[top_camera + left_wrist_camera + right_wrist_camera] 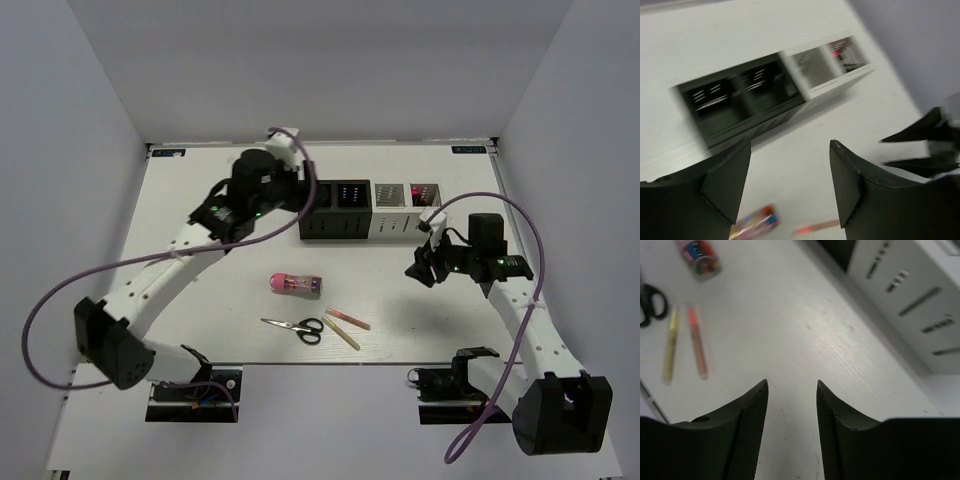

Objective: Sort the stationery into containers
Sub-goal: Grab a piece of stationery with the left arm

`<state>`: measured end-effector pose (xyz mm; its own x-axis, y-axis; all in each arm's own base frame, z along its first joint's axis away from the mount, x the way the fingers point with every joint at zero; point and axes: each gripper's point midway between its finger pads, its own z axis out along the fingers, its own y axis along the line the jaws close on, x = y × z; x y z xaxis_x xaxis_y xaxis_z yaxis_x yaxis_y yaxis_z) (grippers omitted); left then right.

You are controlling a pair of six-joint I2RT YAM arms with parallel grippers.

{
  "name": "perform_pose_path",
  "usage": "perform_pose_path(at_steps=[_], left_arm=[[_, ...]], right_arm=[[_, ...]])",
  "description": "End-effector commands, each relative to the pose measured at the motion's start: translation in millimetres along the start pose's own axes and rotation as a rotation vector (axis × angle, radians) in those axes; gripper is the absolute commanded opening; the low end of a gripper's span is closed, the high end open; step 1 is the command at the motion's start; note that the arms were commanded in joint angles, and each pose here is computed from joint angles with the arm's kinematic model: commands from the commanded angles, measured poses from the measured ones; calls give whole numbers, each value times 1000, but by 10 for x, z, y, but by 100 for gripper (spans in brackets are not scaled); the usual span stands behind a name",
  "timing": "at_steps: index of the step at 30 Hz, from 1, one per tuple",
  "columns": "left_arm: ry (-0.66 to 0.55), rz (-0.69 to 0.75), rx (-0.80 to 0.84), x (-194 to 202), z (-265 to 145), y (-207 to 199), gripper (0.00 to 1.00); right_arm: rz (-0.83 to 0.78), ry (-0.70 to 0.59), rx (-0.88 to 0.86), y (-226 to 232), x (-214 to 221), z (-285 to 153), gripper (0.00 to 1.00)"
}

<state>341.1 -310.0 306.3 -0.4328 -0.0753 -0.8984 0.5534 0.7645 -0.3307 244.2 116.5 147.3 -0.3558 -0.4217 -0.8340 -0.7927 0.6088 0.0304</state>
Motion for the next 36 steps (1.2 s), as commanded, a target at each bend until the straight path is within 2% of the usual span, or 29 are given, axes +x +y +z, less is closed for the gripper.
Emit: perform_pose_path(at_steps=[1,3,4,6,10,17,22,27,29,32,36], left_arm=[[463,-3,-225,1173,-621,791,75],[484,75,-206,1272,-775,884,73],[524,98,-158,1465,-855,865,72],[499,268,8,1529,-803,770,72],[476,439,175,1522,-560,599,73],[587,523,386,1772,-262,419,74],[697,618,534,2047,-344,272,79],[770,705,568,2367,-494,357,82],[762,776,568,2431,-454,380,84],[828,782,563,2574,-465,466,84],[837,809,563,2700,-442,520,84]], right_arm=[[-100,-82,-292,478,-91,2,56],[-102,-97,-347,567,-103,2,67],[-125,-104,-364,593,-109,7,72],[-143,-113,-382,633,-101,25,75],[-142,-108,-396,661,-96,40,75],[-141,-82,-380,643,-1,57,75],[-150,-66,-369,609,39,78,75],[-150,-53,-373,597,80,97,77],[-145,-48,-378,605,93,101,77],[-145,-47,-381,612,84,90,77],[-152,-52,-378,610,76,78,77]])
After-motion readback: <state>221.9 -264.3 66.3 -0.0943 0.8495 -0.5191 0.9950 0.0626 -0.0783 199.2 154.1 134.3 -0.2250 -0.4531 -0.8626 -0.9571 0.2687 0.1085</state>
